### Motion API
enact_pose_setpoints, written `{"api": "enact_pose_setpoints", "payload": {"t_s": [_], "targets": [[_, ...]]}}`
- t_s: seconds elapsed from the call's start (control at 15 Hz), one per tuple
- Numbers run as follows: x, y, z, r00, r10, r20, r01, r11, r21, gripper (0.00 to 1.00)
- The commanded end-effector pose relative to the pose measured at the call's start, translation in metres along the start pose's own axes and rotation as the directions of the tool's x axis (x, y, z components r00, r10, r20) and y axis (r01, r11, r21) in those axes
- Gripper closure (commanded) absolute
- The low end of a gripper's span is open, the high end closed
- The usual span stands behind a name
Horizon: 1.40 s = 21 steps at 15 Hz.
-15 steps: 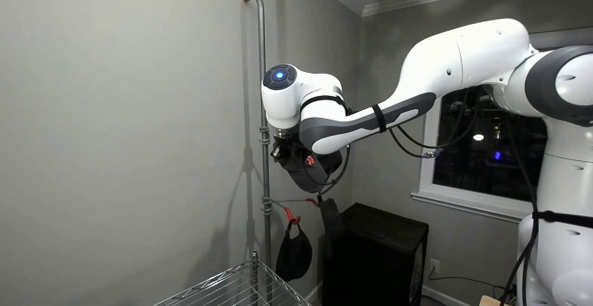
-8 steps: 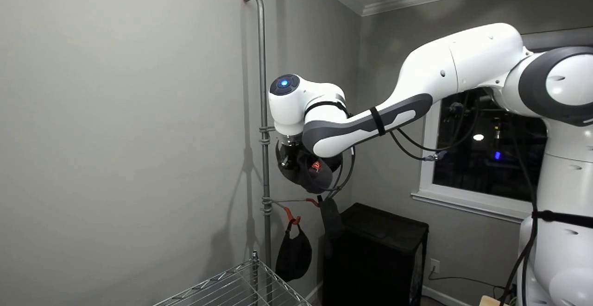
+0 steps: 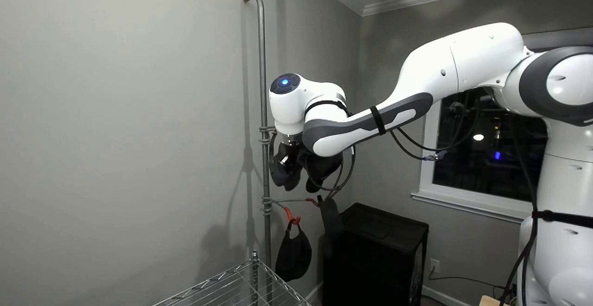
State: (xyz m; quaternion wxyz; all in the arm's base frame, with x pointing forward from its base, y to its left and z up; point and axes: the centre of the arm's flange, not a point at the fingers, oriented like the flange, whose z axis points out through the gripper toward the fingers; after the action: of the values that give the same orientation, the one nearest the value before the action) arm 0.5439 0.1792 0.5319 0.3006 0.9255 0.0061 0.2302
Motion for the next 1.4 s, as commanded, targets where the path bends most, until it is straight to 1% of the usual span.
{"api": "enact_pose_setpoints", "payload": {"t_s": [0.0, 0.07, 0.27, 0.47, 0.6, 0.87, 1.13, 1.27, 1.33], "targets": [[-0.015, 0.005, -0.009, 1.000, 0.022, -0.002, -0.022, 1.000, 0.014, 0.03], [-0.019, 0.005, -0.016, 1.000, 0.024, -0.019, -0.023, 1.000, 0.018, 0.00], [-0.035, 0.005, -0.035, 0.998, 0.029, -0.059, -0.027, 0.999, 0.026, 0.00], [-0.067, 0.003, -0.055, 0.994, 0.052, -0.097, -0.051, 0.999, 0.013, 0.00], [-0.092, 0.003, -0.059, 0.989, 0.091, -0.113, -0.093, 0.996, -0.009, 0.00], [-0.128, 0.008, -0.059, 0.974, 0.169, -0.154, -0.176, 0.984, -0.034, 0.00], [-0.140, 0.017, -0.049, 0.948, 0.232, -0.216, -0.245, 0.969, -0.035, 0.00], [-0.143, 0.021, -0.045, 0.940, 0.251, -0.230, -0.266, 0.963, -0.034, 0.00], [-0.131, 0.012, -0.053, 0.955, 0.223, -0.193, -0.236, 0.971, -0.043, 0.00]]}}
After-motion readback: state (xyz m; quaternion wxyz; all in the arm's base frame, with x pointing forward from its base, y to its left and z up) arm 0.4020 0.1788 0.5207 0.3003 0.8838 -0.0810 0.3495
